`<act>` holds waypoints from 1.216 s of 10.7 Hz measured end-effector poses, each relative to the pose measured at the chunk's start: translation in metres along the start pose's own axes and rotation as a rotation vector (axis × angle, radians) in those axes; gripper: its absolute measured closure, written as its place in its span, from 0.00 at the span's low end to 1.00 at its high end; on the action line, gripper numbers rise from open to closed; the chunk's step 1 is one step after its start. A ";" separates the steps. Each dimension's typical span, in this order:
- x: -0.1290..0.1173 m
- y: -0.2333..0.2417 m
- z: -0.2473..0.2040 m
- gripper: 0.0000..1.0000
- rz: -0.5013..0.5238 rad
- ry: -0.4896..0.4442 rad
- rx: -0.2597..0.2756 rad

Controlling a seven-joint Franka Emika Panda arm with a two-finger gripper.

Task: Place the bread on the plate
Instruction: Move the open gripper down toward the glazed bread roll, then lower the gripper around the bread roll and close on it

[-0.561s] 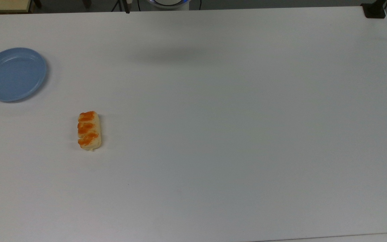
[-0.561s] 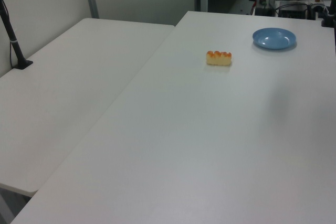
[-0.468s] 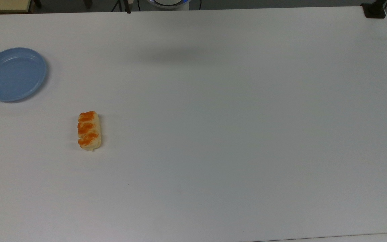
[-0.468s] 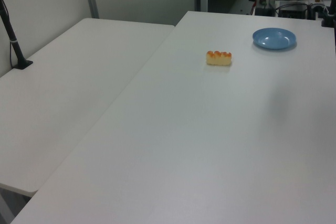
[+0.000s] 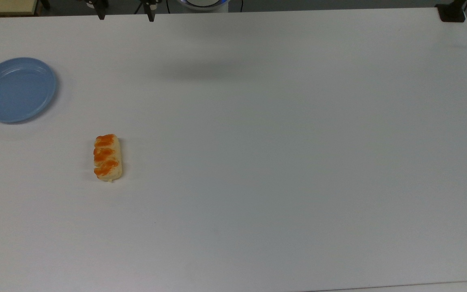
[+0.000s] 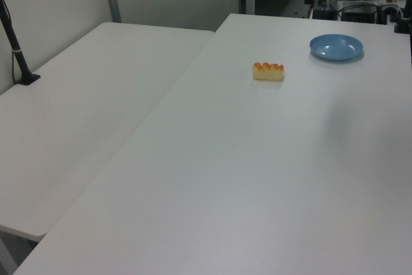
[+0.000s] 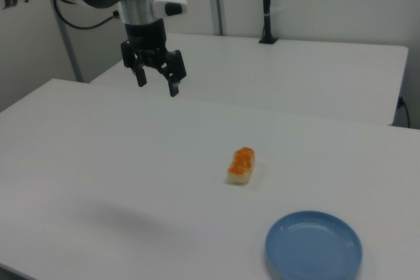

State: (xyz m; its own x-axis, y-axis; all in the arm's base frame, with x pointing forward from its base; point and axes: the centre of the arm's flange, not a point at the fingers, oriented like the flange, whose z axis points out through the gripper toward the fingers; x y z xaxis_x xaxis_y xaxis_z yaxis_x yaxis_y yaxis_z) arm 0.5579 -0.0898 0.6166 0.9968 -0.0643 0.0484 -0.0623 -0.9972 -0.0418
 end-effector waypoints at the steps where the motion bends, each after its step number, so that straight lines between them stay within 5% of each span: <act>1: 0.000 0.000 0.000 0.00 0.000 0.000 0.000; 7: 0.020 0.036 0.020 0.00 -0.050 0.056 -0.061; 13: 0.079 0.081 0.151 0.00 -0.037 0.055 -0.106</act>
State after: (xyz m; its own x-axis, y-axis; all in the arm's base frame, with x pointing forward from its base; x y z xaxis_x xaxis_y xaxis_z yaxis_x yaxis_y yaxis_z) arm 0.6389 -0.1703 0.4665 0.9943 -0.0263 0.1031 -0.0334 -0.9972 0.0671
